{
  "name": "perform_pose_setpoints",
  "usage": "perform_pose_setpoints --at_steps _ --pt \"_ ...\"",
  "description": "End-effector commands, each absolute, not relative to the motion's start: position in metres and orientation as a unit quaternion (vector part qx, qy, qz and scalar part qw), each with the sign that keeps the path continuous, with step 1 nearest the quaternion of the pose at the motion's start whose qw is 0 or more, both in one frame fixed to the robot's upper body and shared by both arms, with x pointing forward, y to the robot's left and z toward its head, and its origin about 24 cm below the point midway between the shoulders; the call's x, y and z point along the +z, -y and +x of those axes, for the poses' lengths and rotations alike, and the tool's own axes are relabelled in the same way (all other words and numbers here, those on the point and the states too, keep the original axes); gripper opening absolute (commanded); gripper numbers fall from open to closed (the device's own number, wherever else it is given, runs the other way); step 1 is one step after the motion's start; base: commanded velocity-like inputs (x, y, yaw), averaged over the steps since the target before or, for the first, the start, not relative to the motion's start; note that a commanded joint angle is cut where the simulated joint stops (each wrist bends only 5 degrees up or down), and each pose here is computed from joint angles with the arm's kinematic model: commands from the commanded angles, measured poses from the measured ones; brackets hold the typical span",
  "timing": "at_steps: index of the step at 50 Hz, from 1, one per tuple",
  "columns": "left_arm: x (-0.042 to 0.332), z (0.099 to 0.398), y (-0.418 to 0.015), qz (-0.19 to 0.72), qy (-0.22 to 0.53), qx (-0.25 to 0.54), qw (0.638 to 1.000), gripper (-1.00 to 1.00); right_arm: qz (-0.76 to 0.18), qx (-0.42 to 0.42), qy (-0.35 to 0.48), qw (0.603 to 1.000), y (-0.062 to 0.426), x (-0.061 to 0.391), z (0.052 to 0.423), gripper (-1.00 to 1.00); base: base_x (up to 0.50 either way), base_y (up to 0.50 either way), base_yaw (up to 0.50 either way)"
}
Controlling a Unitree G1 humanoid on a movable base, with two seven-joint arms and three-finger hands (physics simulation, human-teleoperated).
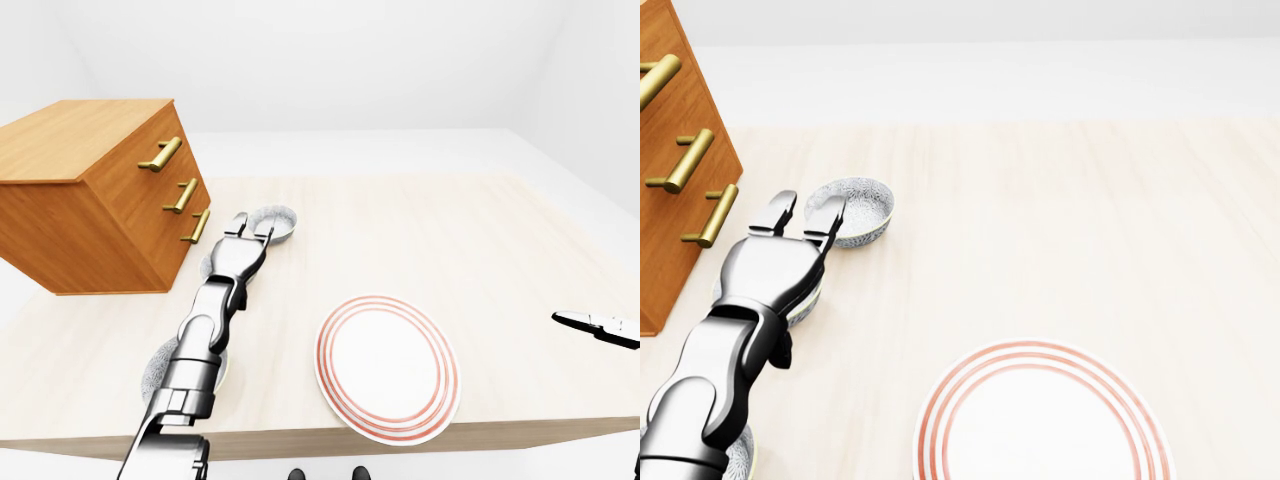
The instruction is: Put the bowl in the middle on the plate.
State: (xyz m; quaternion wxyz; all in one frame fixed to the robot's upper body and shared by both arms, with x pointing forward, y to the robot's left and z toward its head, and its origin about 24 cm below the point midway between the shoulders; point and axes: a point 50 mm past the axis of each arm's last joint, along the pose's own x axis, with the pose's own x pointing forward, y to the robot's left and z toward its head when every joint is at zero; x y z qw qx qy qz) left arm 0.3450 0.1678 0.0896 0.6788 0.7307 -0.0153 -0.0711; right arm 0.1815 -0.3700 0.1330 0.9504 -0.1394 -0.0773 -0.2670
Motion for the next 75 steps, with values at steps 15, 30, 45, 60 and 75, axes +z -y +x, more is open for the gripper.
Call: perform_pose_setpoints --at_steps 15,30,45,60,75 --pt "0.073 0.346 -0.169 0.745 0.012 -0.074 0.663 1.00 -0.137 -0.268 0.073 0.951 0.371 0.131 0.183 1.00 0.00 0.00 0.00" --pt "0.085 0.343 -0.155 0.749 0.039 -0.072 0.658 1.00 -0.138 -0.267 0.072 0.951 0.370 0.131 0.182 1.00 0.00 0.00 0.00" --pt "0.075 0.346 -0.157 0.757 0.028 -0.079 0.648 1.00 -0.140 -0.266 0.075 0.951 0.369 0.132 0.182 1.00 0.00 0.00 0.00" --pt "0.068 0.350 -0.159 0.758 0.017 -0.088 0.646 1.00 -0.138 -0.268 0.071 0.951 0.370 0.130 0.182 1.00 0.00 0.00 0.00" --pt "0.066 0.352 -0.159 0.760 0.010 -0.094 0.643 1.00 -0.138 -0.268 0.070 0.951 0.370 0.129 0.183 1.00 0.00 0.00 0.00"
